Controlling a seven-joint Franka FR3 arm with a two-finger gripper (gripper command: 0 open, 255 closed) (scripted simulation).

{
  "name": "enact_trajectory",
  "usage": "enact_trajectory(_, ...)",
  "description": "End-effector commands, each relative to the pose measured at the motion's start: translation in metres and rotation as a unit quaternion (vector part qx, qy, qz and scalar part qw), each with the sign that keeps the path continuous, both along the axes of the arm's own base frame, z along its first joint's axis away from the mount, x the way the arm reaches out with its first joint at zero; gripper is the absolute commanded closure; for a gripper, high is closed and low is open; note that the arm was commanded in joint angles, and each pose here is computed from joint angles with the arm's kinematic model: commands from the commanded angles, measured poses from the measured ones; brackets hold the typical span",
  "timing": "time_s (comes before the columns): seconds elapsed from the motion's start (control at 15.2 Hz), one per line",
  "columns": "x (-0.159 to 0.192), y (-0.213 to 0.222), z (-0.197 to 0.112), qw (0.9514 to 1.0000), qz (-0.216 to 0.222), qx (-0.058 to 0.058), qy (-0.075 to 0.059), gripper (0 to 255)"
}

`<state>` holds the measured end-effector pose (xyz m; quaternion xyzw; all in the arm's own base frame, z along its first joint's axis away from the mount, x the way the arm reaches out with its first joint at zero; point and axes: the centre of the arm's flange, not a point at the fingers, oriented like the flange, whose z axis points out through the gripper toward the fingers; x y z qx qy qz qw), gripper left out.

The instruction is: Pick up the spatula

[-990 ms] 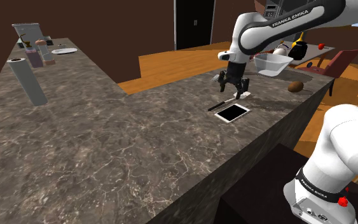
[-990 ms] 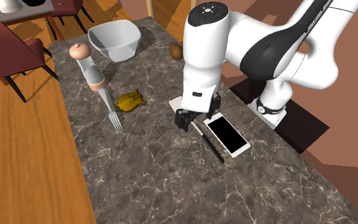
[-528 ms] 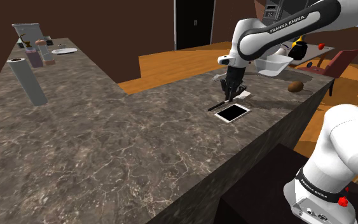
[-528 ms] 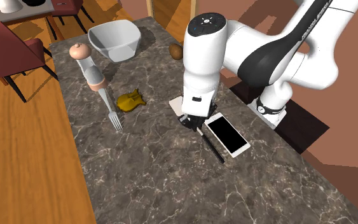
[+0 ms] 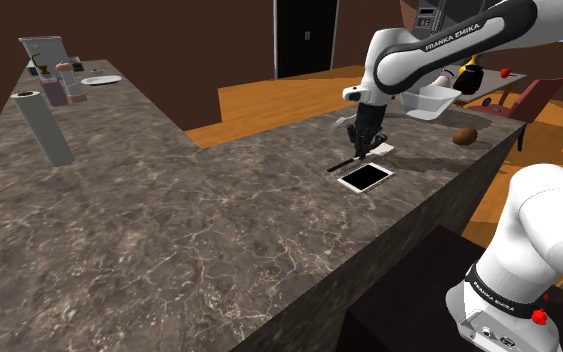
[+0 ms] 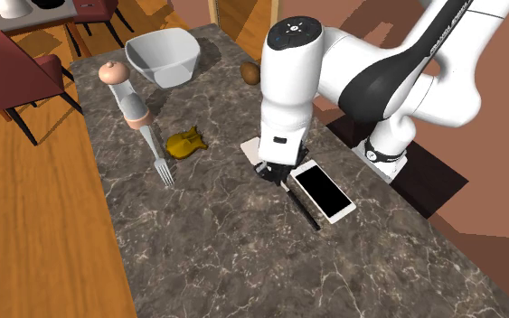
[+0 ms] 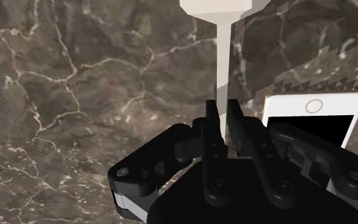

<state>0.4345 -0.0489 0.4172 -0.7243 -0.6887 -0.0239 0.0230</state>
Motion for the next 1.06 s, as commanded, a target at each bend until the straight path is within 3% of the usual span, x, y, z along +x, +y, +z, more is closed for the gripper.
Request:
enact_trajectory(0.0, 0.000, 0.000, 0.008, 1.0000, 0.000, 0.000, 0.000, 255)
enact_trajectory(0.99, 0.000, 0.000, 0.077, 1.0000, 0.000, 0.000, 0.000, 255)
